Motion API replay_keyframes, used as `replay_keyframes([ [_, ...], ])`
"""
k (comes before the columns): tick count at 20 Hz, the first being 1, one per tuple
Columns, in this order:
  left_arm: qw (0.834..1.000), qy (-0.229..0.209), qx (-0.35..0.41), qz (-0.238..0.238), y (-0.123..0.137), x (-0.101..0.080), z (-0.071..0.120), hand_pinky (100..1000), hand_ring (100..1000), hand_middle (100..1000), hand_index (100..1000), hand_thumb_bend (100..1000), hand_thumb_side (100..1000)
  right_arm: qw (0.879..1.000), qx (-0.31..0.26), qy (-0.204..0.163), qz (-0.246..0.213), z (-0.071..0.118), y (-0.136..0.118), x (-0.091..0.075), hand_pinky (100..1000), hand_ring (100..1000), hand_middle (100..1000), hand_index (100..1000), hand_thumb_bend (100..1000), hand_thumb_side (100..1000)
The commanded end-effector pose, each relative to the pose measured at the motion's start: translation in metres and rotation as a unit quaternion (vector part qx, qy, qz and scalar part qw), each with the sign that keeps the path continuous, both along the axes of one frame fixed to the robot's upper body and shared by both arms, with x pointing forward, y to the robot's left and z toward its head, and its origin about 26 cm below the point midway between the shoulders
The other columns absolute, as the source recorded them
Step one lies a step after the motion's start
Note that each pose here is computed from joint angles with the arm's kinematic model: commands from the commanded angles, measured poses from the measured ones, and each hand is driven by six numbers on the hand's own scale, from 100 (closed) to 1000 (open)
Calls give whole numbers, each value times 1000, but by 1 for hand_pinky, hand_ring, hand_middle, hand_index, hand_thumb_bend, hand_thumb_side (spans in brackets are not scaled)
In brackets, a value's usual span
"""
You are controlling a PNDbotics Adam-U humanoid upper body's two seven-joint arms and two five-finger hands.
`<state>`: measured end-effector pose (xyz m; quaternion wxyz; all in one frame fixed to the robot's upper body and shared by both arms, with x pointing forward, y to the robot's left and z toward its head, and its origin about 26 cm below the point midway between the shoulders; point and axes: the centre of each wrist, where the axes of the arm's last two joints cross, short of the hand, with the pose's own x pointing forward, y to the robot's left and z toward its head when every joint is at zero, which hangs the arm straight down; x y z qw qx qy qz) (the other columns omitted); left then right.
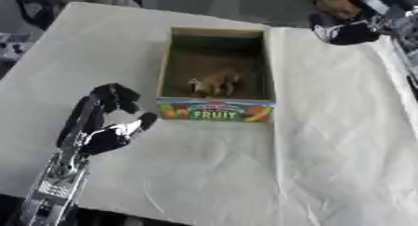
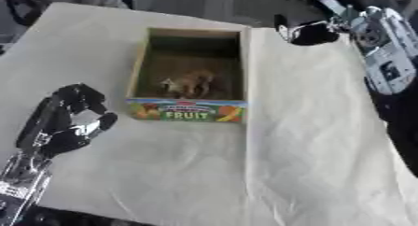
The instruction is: Pick up objects on the table and place them in the box.
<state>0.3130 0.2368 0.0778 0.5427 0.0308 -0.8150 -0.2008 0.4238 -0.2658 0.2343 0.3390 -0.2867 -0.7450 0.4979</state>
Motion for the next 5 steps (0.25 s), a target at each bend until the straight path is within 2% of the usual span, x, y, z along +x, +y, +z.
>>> replay_keyframes([
  [1,1000,-13,8,7,6,1,8,556,516,528,597,675,355,998,40,-34,-18,18,-13,-13,734,751,783,910,100,210],
  [2,1000,-14,8,9,6,1,8,557,516,529,597,676,355,998,54,-33,-22,14,-15,-16,731,749,782,910,100,217],
  [3,1000,-13,8,10,7,1,8,557,516,529,597,676,355,997,69,-33,-26,11,-17,-19,729,747,787,909,100,129],
  [4,1000,-14,8,11,7,1,8,557,517,530,598,679,353,995,86,-33,-32,8,-19,-22,727,746,782,909,100,229],
  [5,1000,-14,8,13,7,1,8,557,517,531,598,676,356,994,101,-32,-37,5,-21,-26,727,746,782,908,100,231],
])
